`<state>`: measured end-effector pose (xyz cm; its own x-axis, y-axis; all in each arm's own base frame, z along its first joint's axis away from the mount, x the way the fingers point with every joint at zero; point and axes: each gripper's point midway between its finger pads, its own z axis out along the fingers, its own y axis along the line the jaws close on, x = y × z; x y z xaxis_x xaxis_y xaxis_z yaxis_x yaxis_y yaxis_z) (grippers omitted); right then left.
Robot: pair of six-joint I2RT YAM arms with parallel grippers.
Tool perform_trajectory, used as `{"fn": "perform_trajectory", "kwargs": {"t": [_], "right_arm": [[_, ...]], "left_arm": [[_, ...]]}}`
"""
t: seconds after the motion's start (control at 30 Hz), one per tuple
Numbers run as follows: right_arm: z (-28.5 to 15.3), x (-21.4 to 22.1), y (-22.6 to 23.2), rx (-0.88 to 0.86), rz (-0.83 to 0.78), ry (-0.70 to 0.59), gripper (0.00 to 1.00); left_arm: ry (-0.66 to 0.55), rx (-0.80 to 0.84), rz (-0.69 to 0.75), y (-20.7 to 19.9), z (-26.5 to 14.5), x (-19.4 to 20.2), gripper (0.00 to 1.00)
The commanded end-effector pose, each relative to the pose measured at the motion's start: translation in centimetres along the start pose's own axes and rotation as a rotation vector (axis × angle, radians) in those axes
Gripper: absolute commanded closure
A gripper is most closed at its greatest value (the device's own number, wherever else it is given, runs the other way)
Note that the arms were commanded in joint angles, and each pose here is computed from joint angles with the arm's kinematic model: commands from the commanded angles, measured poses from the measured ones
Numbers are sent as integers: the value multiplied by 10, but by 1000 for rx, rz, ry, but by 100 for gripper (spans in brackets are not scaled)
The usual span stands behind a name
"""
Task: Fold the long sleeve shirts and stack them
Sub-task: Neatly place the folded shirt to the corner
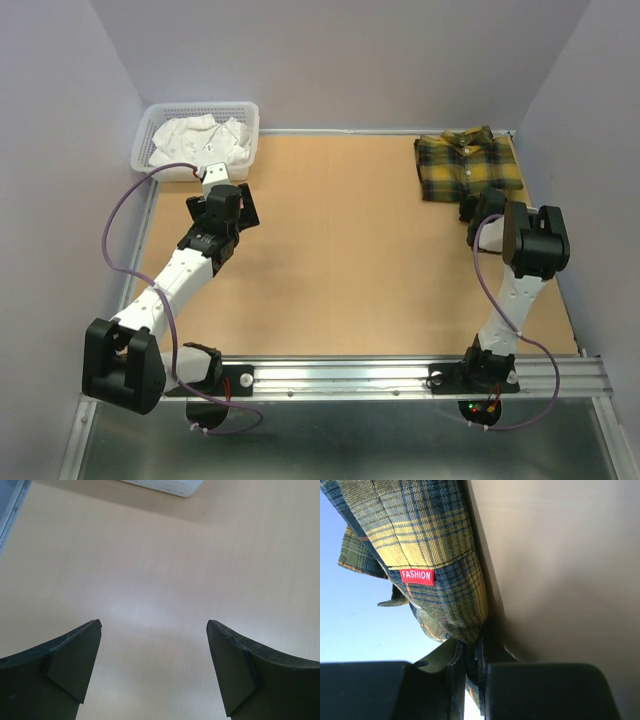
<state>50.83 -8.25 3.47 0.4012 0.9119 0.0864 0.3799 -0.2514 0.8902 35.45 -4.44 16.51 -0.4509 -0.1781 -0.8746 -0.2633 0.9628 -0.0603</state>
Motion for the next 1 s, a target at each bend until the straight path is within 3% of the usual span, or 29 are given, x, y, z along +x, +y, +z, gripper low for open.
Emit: {"fn": "perform_trajectory", "kwargs": {"t": [0.0, 0.07, 0.13, 0.17, 0.27, 0.37, 0.57, 0.6, 0.8, 0.97], "right_arm": [[27, -2, 6, -16, -9, -25, 99], [38, 1, 9, -22, -25, -1, 97], [41, 1, 9, -23, -30, 4, 88], [42, 2, 10, -25, -31, 9, 65], [35, 10, 17, -37, -78, 53, 21], [12, 18, 27, -60, -143, 110, 3], [-67, 17, 51, -123, -279, 156, 0], [-75, 16, 36, -47, -320, 169, 0], [-145, -9, 40, 74, -773, 143, 0], [-211, -39, 60, 89, -988, 56, 0]], "left_arm": [[-35, -15, -2, 2, 1, -4, 2], [-33, -16, -2, 2, 2, -4, 2], [-31, -13, -2, 2, 2, -3, 2], [-31, -8, -2, 1, 2, -3, 2], [-41, 12, -16, -2, -1, -6, 2], [-61, 34, -42, -4, -8, -12, 2], [-61, 94, -127, -9, -34, -29, 1], [-61, 99, -136, -9, -38, -32, 1], [-70, 104, -203, 5, -80, -52, 1], [-141, 71, -241, 36, -129, -72, 1]]}}
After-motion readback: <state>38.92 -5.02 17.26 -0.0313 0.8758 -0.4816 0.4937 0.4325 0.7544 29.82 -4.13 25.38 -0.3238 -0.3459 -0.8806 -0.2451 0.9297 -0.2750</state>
